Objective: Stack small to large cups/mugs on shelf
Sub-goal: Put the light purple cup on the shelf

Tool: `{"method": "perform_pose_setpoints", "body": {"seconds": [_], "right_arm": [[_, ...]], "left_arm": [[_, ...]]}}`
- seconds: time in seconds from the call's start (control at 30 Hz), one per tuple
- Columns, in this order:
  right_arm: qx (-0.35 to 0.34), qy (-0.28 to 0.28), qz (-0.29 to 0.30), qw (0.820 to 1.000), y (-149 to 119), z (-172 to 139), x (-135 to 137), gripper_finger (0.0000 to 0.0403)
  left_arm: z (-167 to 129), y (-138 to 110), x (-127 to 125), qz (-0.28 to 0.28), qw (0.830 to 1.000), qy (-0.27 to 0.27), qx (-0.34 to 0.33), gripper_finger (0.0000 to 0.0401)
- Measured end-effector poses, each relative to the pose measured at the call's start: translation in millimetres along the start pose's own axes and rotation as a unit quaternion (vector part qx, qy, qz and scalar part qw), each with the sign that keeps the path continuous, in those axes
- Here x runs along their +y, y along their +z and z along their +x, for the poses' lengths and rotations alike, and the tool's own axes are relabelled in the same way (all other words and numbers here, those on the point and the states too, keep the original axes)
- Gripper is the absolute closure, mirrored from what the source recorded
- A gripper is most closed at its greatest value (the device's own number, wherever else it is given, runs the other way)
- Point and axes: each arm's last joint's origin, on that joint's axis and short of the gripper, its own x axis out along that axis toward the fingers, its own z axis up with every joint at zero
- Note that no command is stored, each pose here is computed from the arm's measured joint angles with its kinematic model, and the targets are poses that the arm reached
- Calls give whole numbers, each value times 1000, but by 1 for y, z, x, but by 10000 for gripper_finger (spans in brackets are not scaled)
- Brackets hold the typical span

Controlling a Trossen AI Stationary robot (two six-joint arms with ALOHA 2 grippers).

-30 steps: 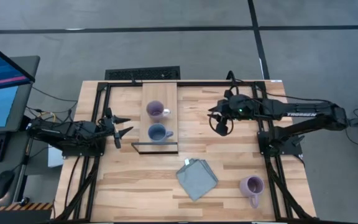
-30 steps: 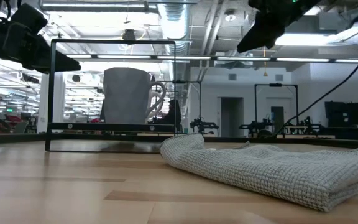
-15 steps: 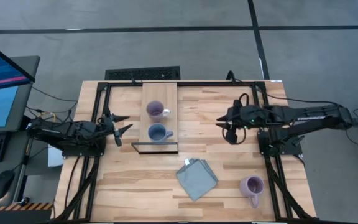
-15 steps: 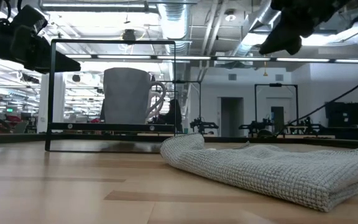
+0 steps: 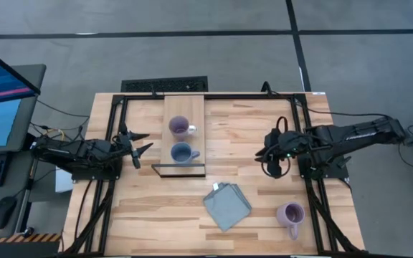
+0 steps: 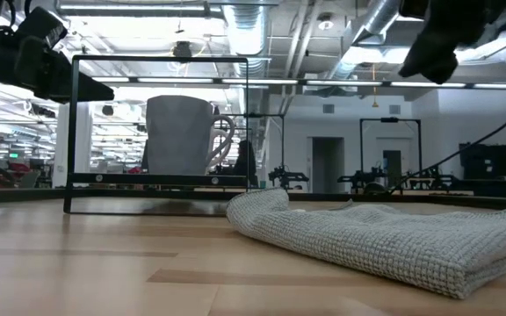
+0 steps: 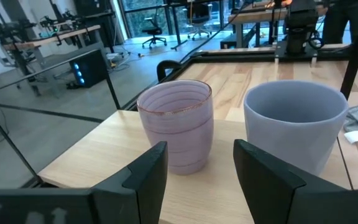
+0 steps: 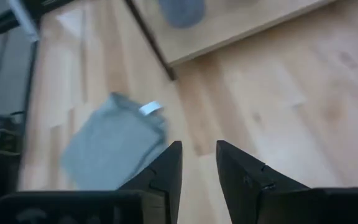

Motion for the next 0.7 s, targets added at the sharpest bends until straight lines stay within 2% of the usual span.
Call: {"method": "perform_pose_setpoints", "body": {"seconds": [0.13,0.3,0.53,0.7], "right_arm": [[19,24,35,999,-4,-1,5,283],[77,46,119,989,-13,-2,10,283],[154,86,255,951,-22,-4,20,283],[188,98,318,924,-26,-6,26,283]], "left_arm": [[0,0,0,1,1000,0,0,224],[0,0,0,1,1000,0,0,224],[0,0,0,1,1000,0,0,224],[0,0,0,1,1000,0,0,224]]}}
